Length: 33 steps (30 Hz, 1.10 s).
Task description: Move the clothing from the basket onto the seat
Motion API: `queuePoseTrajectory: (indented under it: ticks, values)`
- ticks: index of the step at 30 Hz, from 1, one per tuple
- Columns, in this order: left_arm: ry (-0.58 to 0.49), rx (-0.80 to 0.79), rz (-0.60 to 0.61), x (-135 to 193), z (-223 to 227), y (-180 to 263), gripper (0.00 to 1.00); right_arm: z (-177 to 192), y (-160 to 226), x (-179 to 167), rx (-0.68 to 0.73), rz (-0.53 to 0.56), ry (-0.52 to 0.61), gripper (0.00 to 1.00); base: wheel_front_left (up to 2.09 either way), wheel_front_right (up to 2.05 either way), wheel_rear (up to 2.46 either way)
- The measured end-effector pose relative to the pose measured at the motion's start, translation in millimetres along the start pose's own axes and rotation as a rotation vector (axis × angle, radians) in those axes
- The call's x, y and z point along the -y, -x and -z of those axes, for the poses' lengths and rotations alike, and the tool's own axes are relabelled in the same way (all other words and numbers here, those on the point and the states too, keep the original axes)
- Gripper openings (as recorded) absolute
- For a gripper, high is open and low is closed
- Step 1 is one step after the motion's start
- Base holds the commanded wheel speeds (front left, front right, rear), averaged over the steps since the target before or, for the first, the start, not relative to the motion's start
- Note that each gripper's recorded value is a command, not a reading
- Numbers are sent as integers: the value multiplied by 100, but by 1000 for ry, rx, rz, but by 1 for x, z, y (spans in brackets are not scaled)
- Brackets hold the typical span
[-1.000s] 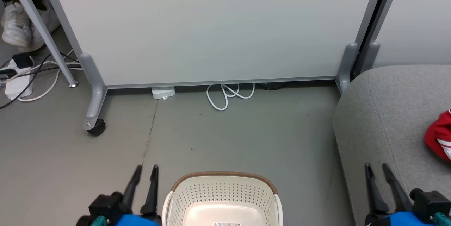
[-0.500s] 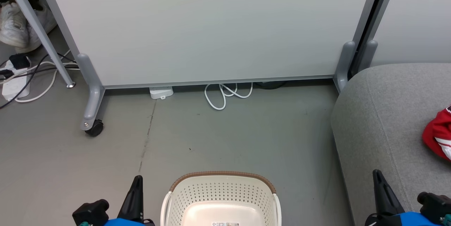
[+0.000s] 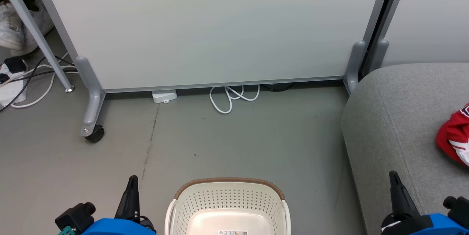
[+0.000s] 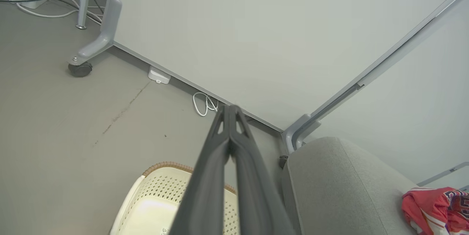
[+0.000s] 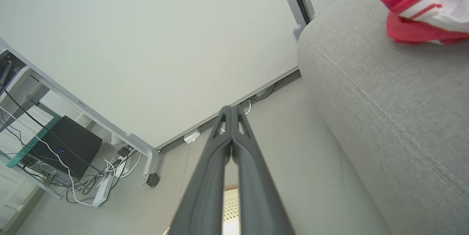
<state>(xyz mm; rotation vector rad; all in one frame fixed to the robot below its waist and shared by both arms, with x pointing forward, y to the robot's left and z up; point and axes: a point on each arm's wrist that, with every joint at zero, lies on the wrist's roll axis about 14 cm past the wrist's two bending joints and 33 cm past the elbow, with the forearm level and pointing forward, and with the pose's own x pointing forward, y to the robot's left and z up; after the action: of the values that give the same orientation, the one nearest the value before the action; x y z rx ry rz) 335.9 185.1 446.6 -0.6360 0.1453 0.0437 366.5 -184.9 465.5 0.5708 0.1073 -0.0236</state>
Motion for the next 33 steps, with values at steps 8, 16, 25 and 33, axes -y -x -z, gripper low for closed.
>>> queuePoseTrajectory:
  ticks: [8,16,25,33]
  values:
    - [111,14,-10,-1,-8,-5,0,-4,-3,-1,4,3,-120,0,0,0,0]
    - [214,25,-15,-1,-14,-9,0,-6,-4,0,6,9,-229,0,0,0,0]
    - [331,38,-5,3,-22,-15,0,-11,-7,-2,13,4,-355,0,0,0,0]
    - [416,42,-2,3,-26,-18,0,-15,-10,-4,19,-5,-447,0,0,0,0]
